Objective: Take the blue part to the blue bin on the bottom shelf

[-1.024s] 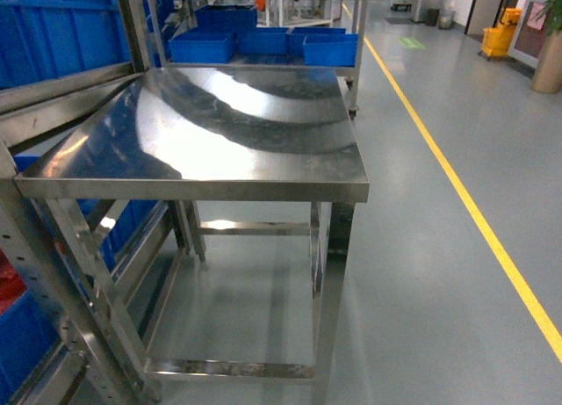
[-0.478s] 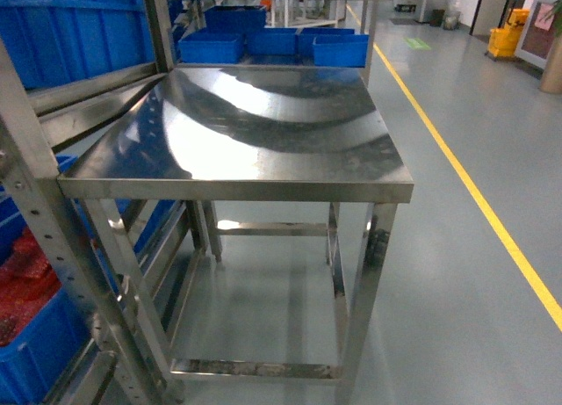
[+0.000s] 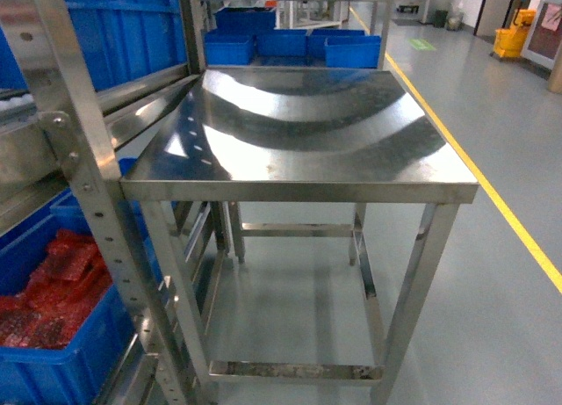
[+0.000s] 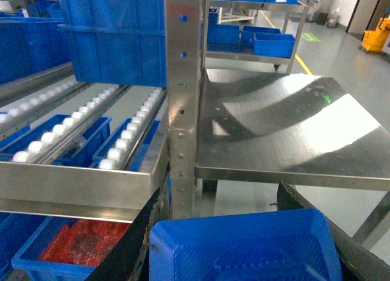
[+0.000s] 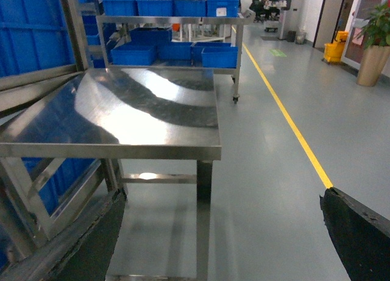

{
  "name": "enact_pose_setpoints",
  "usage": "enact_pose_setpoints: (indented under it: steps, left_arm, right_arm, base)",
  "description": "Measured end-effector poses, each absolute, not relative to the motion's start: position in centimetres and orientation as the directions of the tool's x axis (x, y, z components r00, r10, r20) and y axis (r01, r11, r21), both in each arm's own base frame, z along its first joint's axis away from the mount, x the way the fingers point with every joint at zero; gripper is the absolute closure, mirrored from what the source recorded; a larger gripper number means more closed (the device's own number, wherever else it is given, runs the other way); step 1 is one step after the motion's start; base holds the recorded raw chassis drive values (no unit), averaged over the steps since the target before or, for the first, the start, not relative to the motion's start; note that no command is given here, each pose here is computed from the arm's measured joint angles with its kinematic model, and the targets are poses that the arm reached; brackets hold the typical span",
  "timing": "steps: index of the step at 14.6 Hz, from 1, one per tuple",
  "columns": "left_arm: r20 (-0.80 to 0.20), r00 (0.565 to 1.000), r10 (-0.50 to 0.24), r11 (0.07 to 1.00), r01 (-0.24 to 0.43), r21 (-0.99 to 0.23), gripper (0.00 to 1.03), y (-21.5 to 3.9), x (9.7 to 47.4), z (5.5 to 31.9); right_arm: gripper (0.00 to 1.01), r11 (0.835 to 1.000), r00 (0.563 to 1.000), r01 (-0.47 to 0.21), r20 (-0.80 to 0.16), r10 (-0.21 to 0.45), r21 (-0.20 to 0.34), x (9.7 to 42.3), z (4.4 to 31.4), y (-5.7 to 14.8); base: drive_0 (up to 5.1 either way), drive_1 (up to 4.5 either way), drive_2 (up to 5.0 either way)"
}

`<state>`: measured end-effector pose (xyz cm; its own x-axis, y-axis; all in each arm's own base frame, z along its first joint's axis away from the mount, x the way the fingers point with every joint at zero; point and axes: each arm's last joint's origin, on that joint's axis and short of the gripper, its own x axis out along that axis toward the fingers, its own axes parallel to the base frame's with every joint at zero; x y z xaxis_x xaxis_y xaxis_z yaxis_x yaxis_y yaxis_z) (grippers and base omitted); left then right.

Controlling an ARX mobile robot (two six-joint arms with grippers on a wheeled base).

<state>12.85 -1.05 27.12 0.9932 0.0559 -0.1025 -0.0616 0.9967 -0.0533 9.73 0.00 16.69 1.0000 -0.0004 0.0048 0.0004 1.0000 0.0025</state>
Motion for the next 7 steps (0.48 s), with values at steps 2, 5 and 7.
enact_pose_setpoints:
  steps: [2,5,7]
  left_arm:
    - [-0.107,0.992,0.062,0.996,-0.068,-0.052,0.59,-1.02,12.87,27.08]
    - [-0.106,0.992,0.061,0.996,-0.067,-0.052,0.59,-1.02,12.86,27.09]
    - [-0.105,0.993,0.062,0.996,-0.068,-0.053,0.59,-1.01,12.86,27.09]
  right_arm:
    - [0.03,1.000,1.000,0.000,0.003,0.000,0.002,9.73,16.67,0.00]
    - [0.03,1.000,1.000,0.000,0.006,0.000,0.002,9.73,16.70,0.00]
    - [0.03,1.000,1.000,0.000,0.004,0.000,0.002,9.73,16.68,0.00]
  base:
    - [-4.9,2.36,2.4]
    - [-4.8,2.46,2.5]
    - [-5.0,2.34,2.3]
